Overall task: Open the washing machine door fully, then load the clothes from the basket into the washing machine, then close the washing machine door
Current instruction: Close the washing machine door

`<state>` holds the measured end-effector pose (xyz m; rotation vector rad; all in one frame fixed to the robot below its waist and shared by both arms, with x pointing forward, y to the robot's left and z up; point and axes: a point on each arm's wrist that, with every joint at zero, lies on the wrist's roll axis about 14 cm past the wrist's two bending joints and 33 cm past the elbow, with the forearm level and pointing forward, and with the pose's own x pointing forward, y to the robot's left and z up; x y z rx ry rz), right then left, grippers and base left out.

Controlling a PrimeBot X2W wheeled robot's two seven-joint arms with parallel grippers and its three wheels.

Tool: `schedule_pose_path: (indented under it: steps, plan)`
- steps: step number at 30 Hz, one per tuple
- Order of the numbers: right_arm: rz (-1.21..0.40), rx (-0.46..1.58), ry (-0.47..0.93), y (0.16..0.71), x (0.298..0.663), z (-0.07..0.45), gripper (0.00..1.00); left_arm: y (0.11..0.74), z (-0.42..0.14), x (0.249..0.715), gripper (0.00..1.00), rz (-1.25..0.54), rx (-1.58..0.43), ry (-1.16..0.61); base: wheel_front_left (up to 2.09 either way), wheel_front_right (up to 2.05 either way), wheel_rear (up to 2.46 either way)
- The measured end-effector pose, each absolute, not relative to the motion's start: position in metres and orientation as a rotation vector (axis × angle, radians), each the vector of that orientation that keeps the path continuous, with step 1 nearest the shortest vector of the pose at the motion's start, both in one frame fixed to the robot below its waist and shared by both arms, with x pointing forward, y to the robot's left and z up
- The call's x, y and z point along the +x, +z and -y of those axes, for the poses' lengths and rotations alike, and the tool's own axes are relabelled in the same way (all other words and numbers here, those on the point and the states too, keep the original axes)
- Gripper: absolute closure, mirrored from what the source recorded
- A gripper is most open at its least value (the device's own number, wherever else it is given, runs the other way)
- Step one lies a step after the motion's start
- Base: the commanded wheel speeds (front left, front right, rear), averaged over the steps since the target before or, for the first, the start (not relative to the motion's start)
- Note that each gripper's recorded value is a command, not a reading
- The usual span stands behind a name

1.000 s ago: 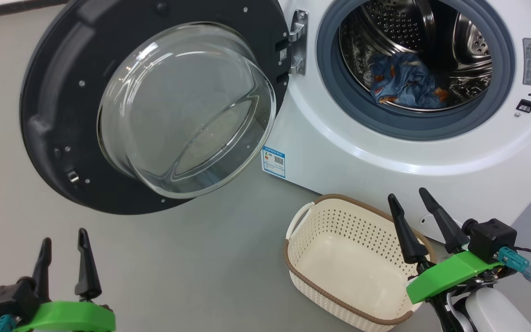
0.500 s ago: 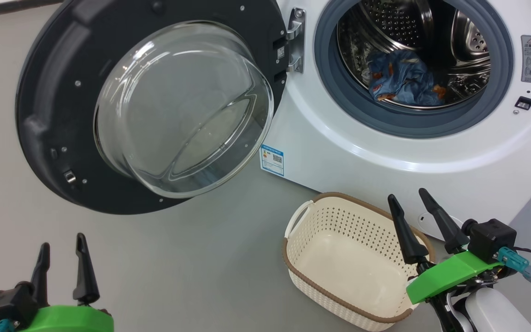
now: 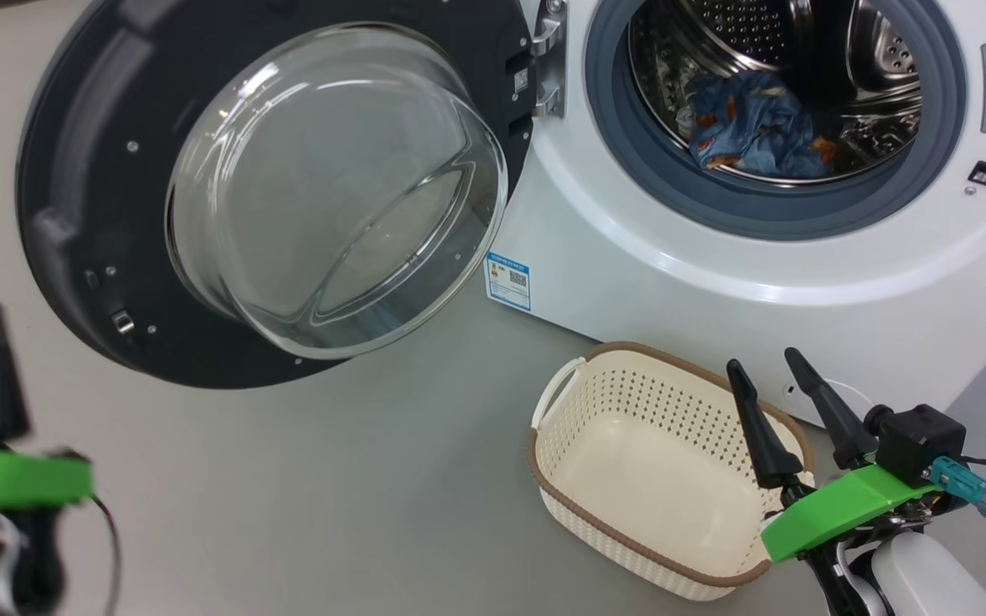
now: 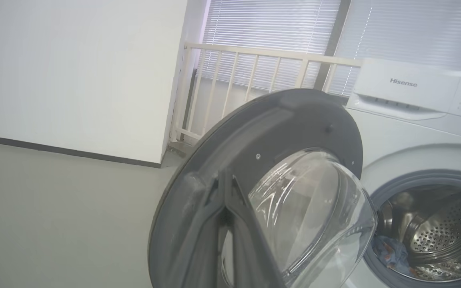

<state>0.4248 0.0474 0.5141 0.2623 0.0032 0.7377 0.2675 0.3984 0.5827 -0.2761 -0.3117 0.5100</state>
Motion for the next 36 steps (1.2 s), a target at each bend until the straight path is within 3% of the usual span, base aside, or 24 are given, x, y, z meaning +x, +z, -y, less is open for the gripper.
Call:
schedule_pose_path:
  steps: [6,13,24,36]
  plan:
    - [-0.023,0.257,0.733,0.504,0.43,-0.044,0.0,0.655,-0.427,0.278,1.0,0.469,-0.351,0.471,0.0,0.0,0.0]
    - [-0.033,0.247,0.731,0.497,0.438,-0.041,0.0,0.689,-0.483,0.283,1.0,0.582,-0.654,0.496,0.0,0.0,0.0]
    - [-0.028,0.18,0.675,0.492,0.453,-0.009,0.0,0.651,-0.53,0.305,1.0,0.561,-1.1,0.553,0.0,0.0,0.0]
    - [-0.04,0.129,0.619,0.493,0.458,0.025,0.0,0.596,-0.535,0.329,1.0,0.404,-1.262,0.634,0.0,0.0,0.0]
